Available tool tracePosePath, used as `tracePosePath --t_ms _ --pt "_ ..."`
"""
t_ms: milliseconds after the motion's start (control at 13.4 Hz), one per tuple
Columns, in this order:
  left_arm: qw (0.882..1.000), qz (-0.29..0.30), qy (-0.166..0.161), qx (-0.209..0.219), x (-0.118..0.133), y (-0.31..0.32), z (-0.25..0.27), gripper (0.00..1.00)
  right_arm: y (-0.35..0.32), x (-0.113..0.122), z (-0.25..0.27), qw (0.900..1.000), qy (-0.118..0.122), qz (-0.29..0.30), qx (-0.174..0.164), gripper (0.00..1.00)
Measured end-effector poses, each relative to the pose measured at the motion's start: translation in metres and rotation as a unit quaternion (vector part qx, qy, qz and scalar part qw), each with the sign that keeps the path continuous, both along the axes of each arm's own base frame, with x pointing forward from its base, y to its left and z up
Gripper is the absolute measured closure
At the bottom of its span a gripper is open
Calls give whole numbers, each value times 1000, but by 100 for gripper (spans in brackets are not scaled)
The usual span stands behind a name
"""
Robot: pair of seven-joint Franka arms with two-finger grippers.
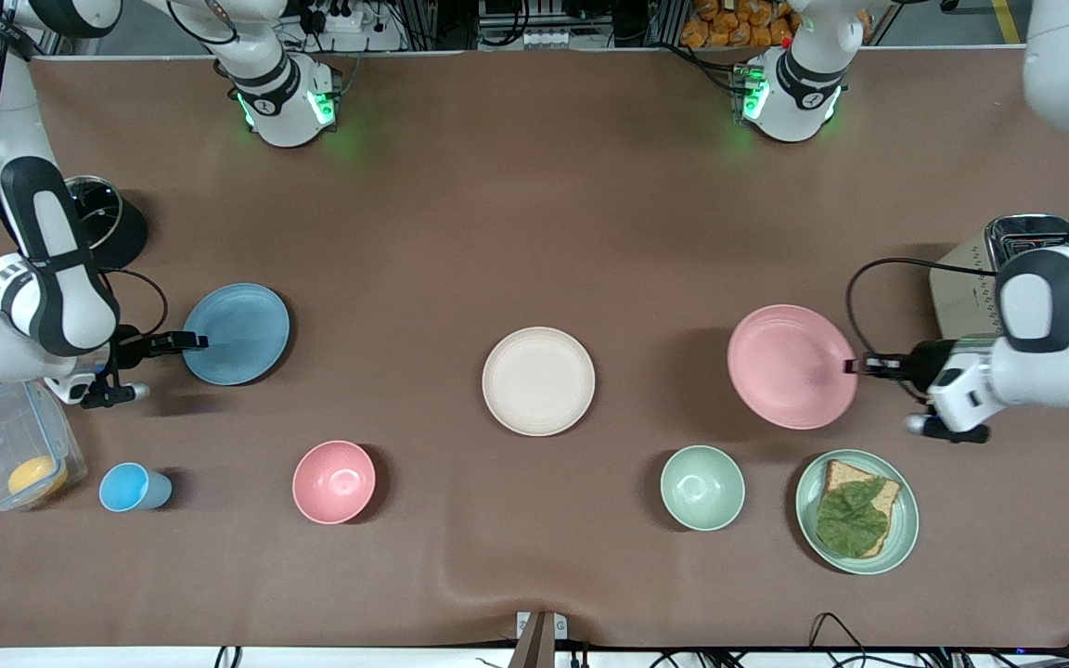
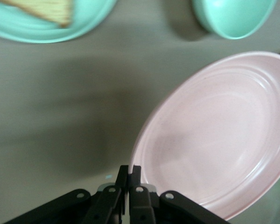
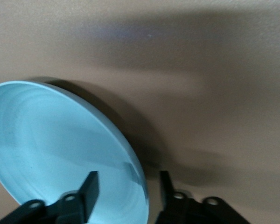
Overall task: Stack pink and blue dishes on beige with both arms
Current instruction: 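Carry the pink plate onto the beige plate with the left gripper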
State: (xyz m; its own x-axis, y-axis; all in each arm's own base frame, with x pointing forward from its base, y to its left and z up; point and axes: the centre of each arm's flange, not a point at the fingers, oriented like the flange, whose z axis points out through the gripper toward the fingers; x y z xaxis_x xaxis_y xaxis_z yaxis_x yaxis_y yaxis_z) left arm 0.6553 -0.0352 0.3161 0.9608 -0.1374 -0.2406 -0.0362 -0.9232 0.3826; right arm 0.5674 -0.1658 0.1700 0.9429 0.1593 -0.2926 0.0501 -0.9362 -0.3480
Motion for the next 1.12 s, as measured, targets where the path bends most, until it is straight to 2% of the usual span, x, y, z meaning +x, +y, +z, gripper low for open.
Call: tracePosePath --t_ms 299,373,522,821,1119 --pt "1000 -8 -22 19 5 -129 -7 96 7 -1 -1 1000 7 -1 11 91" --pt "999 -9 -31 20 6 -152 -10 96 9 0 -1 1000 9 0 14 97" --pt "999 -5 -47 22 6 -196 -16 96 14 2 2 1000 13 4 19 97" --pt "997 7 -73 25 -12 -282 -42 96 15 16 23 999 19 7 27 97" --pt "996 39 -70 32 -27 -323 -73 96 15 27 38 999 17 8 30 97"
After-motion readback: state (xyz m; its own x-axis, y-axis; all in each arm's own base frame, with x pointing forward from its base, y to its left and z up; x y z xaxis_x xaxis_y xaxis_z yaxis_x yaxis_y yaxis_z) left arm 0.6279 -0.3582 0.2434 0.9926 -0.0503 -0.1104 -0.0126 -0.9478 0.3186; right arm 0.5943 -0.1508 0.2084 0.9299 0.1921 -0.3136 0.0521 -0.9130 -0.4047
